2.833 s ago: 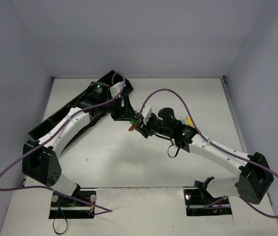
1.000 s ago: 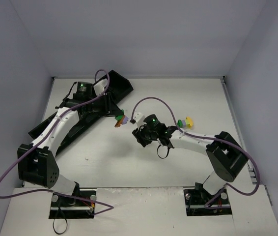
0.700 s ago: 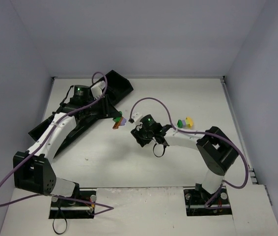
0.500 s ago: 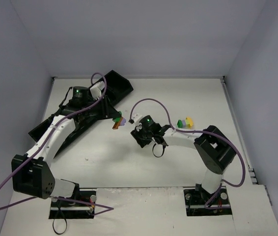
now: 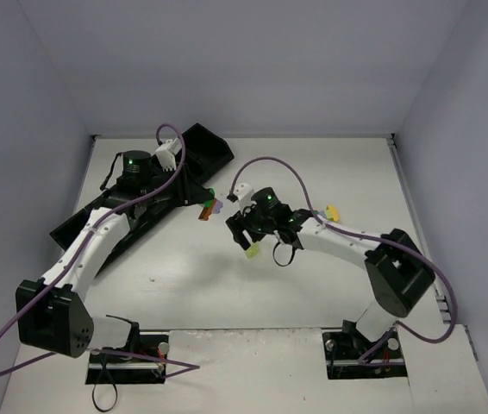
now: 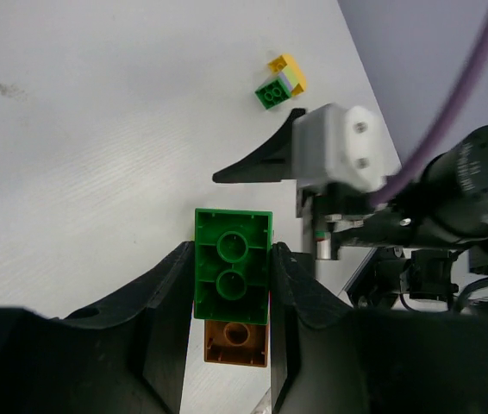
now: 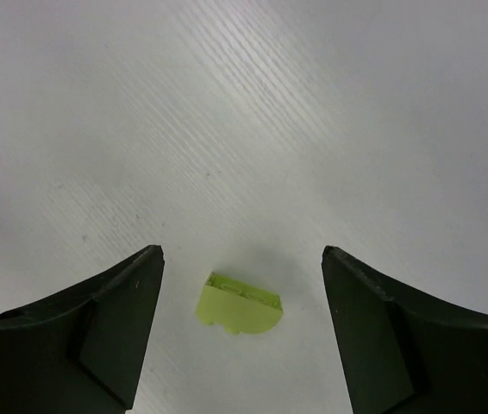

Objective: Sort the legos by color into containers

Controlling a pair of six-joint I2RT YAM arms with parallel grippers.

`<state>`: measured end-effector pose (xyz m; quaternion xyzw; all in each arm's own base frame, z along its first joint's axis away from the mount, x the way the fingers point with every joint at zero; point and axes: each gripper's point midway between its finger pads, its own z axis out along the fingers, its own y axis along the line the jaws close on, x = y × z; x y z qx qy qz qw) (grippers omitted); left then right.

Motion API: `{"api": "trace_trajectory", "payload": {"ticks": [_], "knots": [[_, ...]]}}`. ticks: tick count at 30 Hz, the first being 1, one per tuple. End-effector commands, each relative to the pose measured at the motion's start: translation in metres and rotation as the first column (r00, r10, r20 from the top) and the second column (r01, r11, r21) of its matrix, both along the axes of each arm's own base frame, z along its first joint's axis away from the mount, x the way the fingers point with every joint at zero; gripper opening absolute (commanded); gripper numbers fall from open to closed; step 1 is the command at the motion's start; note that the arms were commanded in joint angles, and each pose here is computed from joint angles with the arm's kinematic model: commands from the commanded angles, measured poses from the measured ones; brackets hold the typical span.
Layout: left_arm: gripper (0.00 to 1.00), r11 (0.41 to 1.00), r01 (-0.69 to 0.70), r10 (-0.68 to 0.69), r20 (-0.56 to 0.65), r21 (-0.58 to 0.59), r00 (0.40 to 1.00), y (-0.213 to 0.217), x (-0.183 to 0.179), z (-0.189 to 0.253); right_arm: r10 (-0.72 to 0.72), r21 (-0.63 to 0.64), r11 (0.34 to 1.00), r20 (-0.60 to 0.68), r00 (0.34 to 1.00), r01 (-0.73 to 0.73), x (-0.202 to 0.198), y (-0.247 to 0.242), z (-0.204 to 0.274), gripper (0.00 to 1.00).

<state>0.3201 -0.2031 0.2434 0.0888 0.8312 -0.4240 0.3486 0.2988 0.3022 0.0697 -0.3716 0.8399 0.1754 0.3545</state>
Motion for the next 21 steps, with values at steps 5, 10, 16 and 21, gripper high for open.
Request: {"api": "trace_trajectory", "payload": {"ticks": [5, 10, 16, 21], "knots": [[0.00, 0.988, 0.145, -0.121, 0.317, -0.051, 0.941, -0.010, -0.005, 0.065, 0.172, 0.298, 0.921, 0.261, 0.950, -0.249, 0.000, 0.008, 0.160, 0.71], [0.00, 0.969, 0.245, -0.211, 0.446, -0.020, 0.870, -0.015, -0.016, 0.091, 0.254, 0.330, 0.873, 0.323, 0.911, -0.360, -0.010, -0.004, 0.200, 0.71], [0.00, 0.942, 0.330, -0.297, 0.611, 0.061, 0.733, -0.021, -0.036, 0.122, 0.361, 0.363, 0.797, 0.353, 0.863, -0.482, -0.026, 0.008, 0.229, 0.71], [0.00, 0.930, 0.354, -0.317, 0.714, 0.103, 0.624, -0.031, -0.048, 0.144, 0.412, 0.385, 0.747, 0.373, 0.832, -0.542, -0.033, 0.017, 0.246, 0.71]]}}
